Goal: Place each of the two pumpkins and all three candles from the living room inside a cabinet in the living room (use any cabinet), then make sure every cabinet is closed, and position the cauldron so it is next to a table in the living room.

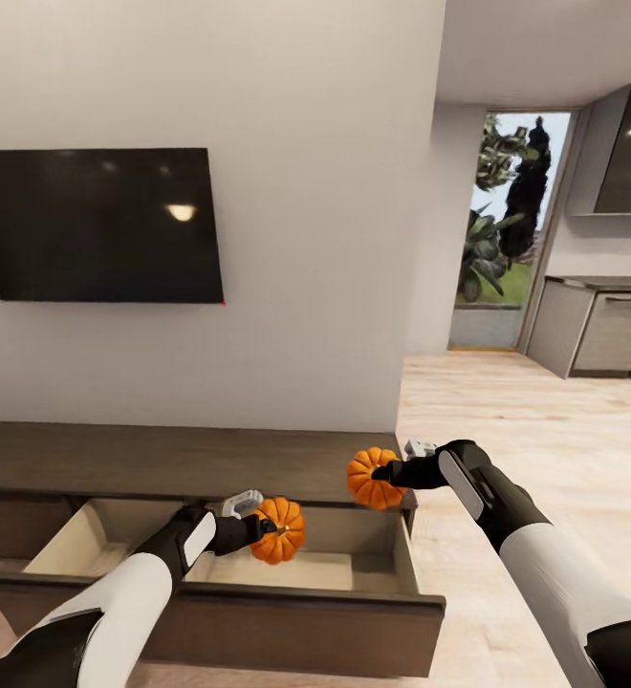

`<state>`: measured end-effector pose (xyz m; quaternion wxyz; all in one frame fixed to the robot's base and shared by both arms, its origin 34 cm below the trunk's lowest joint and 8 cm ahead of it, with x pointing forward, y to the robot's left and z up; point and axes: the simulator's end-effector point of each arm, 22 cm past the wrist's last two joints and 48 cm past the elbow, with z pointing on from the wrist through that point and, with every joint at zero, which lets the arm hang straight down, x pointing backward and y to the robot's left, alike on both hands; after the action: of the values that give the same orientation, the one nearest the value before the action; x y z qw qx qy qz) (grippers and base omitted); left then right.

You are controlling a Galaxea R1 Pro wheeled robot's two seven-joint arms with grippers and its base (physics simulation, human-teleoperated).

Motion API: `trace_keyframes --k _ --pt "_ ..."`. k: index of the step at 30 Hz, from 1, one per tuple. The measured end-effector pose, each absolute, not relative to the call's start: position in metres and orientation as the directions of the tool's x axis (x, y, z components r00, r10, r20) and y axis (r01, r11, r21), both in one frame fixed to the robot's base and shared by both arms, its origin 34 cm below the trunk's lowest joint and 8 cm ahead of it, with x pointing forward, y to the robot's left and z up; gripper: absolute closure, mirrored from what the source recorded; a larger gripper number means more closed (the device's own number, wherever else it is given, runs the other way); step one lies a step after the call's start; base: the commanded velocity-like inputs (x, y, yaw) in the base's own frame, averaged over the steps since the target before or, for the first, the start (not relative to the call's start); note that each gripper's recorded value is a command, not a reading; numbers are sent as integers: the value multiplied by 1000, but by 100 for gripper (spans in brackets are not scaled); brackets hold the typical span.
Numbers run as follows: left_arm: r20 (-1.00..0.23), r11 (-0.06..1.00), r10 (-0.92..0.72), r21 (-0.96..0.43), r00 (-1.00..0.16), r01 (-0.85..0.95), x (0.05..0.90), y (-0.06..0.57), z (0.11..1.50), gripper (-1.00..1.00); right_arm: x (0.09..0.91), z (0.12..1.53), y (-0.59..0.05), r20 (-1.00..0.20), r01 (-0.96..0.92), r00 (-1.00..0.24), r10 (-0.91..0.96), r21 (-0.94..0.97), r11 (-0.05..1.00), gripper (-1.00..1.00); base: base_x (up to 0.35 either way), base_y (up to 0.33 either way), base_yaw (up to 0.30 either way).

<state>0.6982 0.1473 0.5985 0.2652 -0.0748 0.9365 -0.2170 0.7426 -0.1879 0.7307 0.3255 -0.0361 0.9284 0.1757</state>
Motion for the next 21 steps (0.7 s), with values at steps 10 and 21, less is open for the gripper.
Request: trace_keyframes --k 10,21 --pt "-463 894 -257 -448 -848 -26 699 147 598 100 743 730 -187 -617 -181 -786 48 304 935 100 149 0 0" --pt "-464 894 -256 -447 -848 -25 698 147 599 100 744 732 -187 -622 -183 -782 48 303 935 100 198 0 0"
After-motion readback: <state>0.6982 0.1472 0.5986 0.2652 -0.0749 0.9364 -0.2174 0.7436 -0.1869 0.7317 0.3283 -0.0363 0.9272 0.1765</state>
